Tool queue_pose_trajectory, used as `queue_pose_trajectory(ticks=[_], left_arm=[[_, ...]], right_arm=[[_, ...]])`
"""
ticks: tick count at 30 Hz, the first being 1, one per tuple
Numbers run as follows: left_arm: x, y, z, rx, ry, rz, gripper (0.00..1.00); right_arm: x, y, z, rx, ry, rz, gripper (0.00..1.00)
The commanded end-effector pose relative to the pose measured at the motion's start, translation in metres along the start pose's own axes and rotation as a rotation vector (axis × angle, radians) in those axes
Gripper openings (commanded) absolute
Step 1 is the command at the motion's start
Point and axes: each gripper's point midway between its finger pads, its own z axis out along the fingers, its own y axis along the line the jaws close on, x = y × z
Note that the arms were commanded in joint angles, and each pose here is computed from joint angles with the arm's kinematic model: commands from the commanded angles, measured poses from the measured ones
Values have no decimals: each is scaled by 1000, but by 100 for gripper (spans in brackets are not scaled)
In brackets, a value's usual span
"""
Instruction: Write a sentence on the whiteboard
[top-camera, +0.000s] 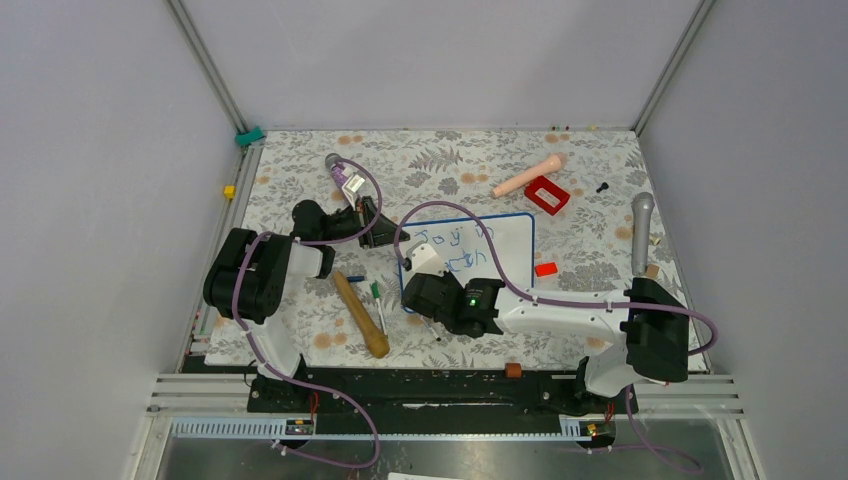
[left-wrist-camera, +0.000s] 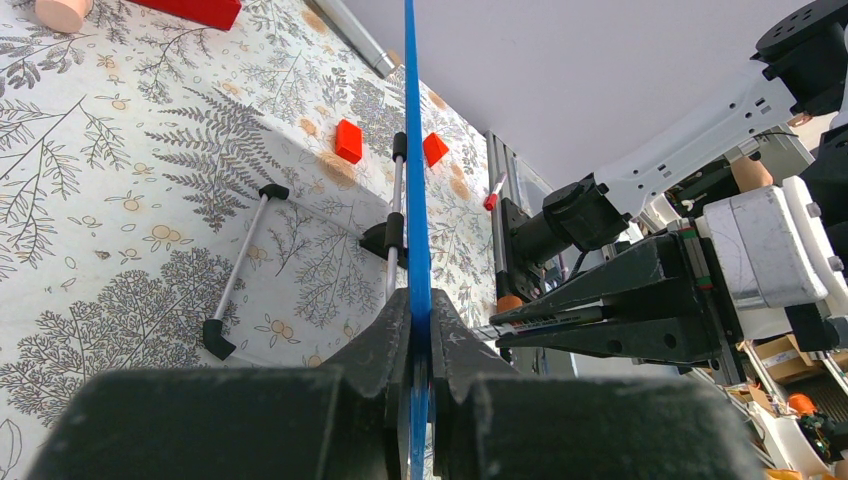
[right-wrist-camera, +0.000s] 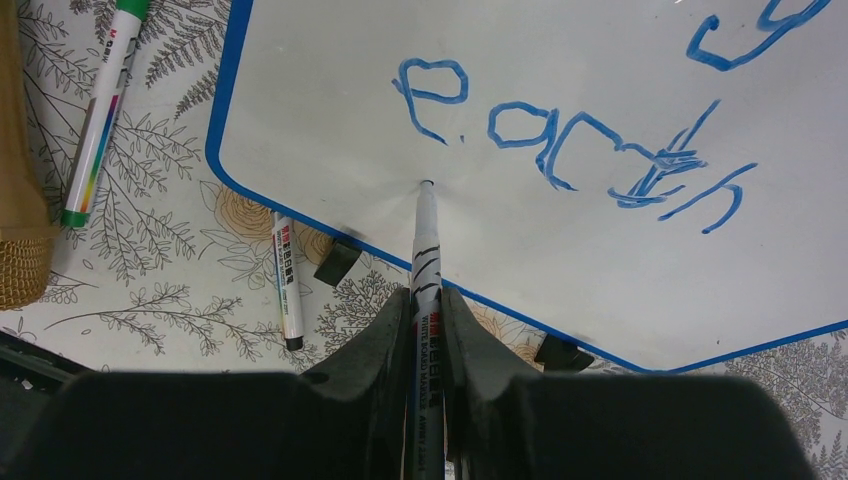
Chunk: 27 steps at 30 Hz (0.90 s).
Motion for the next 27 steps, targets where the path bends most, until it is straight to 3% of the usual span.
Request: queue_pose_trajectory(ticks=[1, 27], left_arm=[[-12, -10, 3, 39, -6, 96, 0], [-12, -10, 2, 39, -6, 96, 0]], right_arm=[[-15, -7, -1, 31, -26, 17, 0], [12, 2, -3, -33, 68, 5, 0]])
